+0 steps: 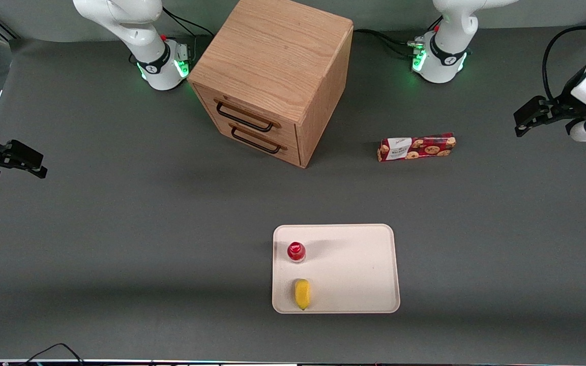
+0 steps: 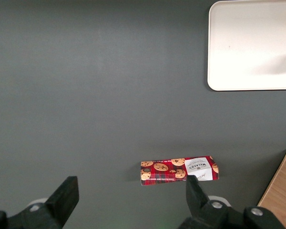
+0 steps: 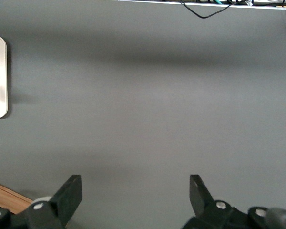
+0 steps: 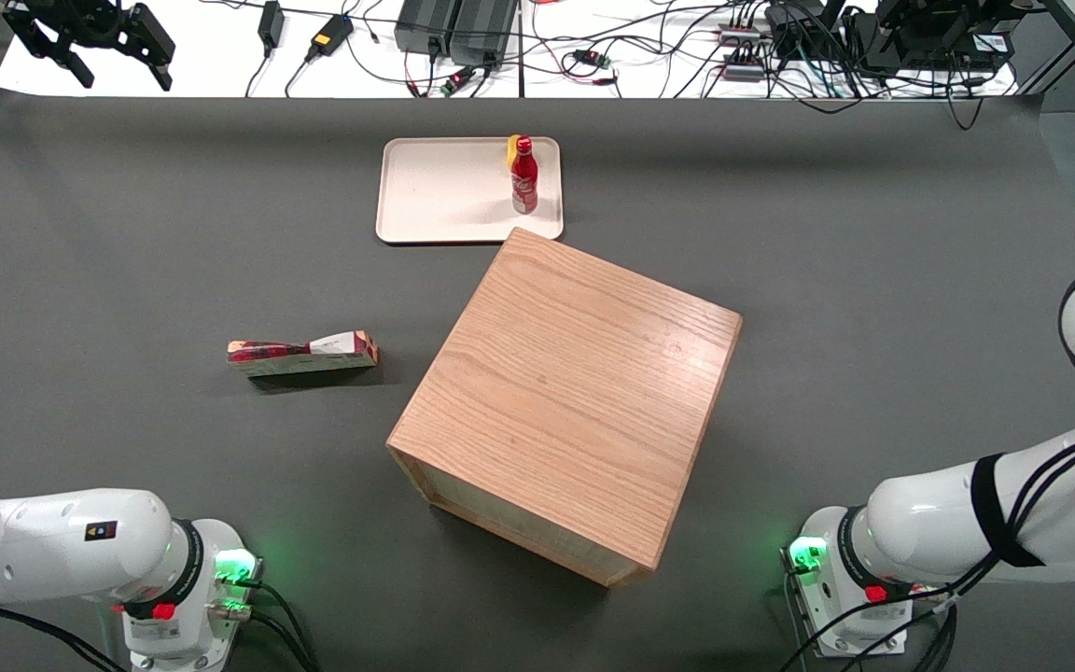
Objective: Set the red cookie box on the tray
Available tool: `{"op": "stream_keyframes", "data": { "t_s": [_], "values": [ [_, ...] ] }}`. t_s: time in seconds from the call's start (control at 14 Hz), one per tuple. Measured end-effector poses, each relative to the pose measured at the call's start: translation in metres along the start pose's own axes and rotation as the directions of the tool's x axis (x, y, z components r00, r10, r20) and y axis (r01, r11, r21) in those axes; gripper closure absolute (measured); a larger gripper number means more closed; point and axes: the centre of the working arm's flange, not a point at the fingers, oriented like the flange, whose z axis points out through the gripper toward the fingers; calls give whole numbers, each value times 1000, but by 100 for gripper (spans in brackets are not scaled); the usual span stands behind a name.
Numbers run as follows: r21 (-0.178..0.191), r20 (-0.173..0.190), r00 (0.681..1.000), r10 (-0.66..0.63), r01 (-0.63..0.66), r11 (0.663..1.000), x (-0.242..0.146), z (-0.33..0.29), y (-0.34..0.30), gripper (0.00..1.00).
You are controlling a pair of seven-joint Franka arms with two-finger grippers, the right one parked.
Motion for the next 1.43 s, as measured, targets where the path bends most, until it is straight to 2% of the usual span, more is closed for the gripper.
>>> {"op": "stream_keyframes", "data": {
  "t_s": [0.29, 0.43, 0.57, 0.71, 0.93, 1.07, 1.21, 1.29, 1.43],
  "values": [
    [0, 2, 1000, 12, -12, 1000, 0, 0, 1, 0],
    [1, 25, 1000, 17, -17, 1000, 0, 7, 2, 0],
    [-2, 83, 992, 99, -100, 995, -1, 33, 5, 0],
    [-29, 154, 954, 257, -256, 966, -3, 69, 6, 0],
    [-67, 230, 904, 361, -355, 932, -11, 109, 10, 0],
    [-92, 242, 853, 463, -455, 886, -18, 138, 24, 0],
    [-98, 222, 800, 557, -550, 830, -33, 172, 46, 0],
    [-103, 217, 756, 617, -611, 785, -43, 187, 59, 0],
    [-118, 206, 635, 744, -739, 664, -60, 208, 83, 0]
  ]
}}
